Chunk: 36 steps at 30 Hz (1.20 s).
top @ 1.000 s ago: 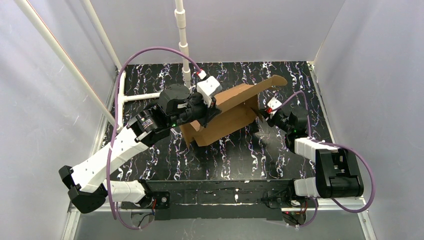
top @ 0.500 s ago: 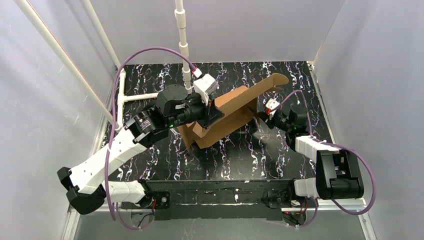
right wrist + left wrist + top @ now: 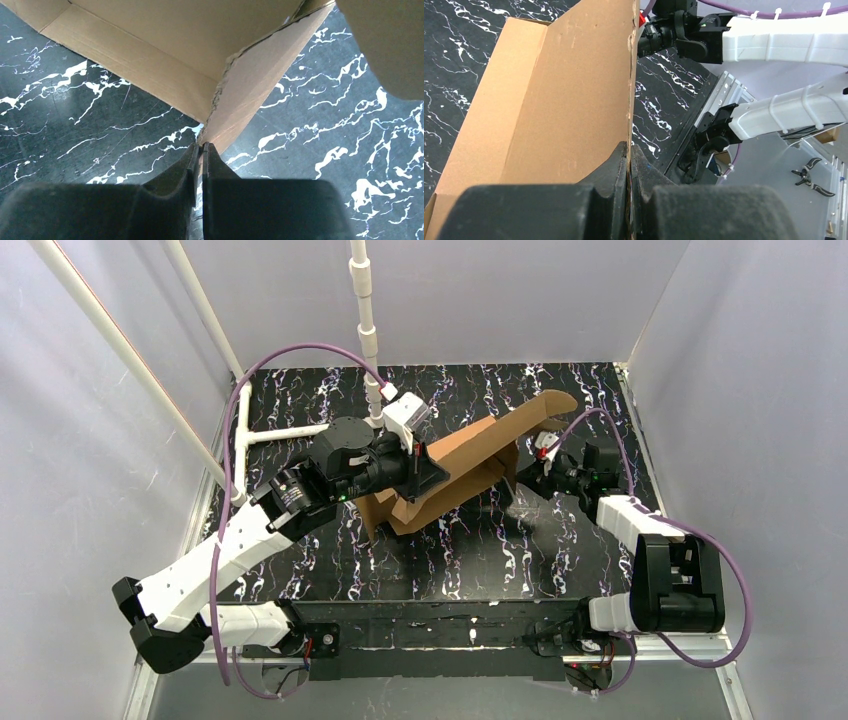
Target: Fold the paper box
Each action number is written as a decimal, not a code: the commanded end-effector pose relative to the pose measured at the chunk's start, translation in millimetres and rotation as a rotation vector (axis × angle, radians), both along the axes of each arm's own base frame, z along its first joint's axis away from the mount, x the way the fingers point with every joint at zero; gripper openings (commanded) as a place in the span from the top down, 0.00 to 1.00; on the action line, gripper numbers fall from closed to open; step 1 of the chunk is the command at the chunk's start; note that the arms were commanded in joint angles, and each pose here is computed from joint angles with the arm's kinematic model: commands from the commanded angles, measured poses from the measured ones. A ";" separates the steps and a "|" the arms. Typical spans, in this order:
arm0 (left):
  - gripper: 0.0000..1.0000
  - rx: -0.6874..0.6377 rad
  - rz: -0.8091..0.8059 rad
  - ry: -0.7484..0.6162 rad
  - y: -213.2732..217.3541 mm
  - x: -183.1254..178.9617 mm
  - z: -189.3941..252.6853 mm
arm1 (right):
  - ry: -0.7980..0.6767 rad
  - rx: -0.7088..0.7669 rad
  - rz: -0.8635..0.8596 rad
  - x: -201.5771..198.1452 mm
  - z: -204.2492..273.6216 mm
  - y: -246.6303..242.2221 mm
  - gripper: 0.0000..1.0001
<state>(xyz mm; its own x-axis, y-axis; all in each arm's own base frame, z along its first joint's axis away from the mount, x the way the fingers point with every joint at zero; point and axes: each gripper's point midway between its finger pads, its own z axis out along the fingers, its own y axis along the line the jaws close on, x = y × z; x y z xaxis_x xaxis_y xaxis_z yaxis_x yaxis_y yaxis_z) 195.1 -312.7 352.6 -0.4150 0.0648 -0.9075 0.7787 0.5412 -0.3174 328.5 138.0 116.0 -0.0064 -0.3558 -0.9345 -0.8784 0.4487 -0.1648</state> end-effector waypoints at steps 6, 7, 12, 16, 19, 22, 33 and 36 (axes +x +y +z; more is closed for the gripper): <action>1.00 -0.044 0.054 -0.011 1.4 8.1 11.8 | 0.176 0.050 -0.014 -11.3 -16.0 -1.6 0.87; 1.00 -0.040 0.044 -0.014 0.5 7.3 13.0 | 0.179 0.057 -0.005 -12.7 -16.3 -0.3 0.86; 1.00 0.011 0.019 -0.006 1.7 3.9 9.6 | 0.190 0.087 0.039 -18.0 -11.6 5.5 0.82; 1.00 0.070 -0.001 -0.020 7.6 0.9 2.1 | 0.175 0.108 0.072 -14.8 2.3 1.9 0.80; 1.00 0.076 -0.020 -0.037 11.1 -3.5 4.9 | 0.177 0.132 0.047 -8.9 20.1 -20.0 0.74; 1.00 0.091 -0.039 -0.062 15.5 -7.0 8.4 | 0.177 0.129 -0.040 9.1 26.2 -40.9 0.63; 1.00 0.110 -0.120 -0.060 13.3 -19.3 5.0 | 0.273 0.243 -0.157 113.4 24.6 -33.9 0.24; 1.00 0.119 -0.117 -0.057 16.3 -20.4 1.9 | 0.286 0.290 -0.123 128.7 20.3 -18.3 0.22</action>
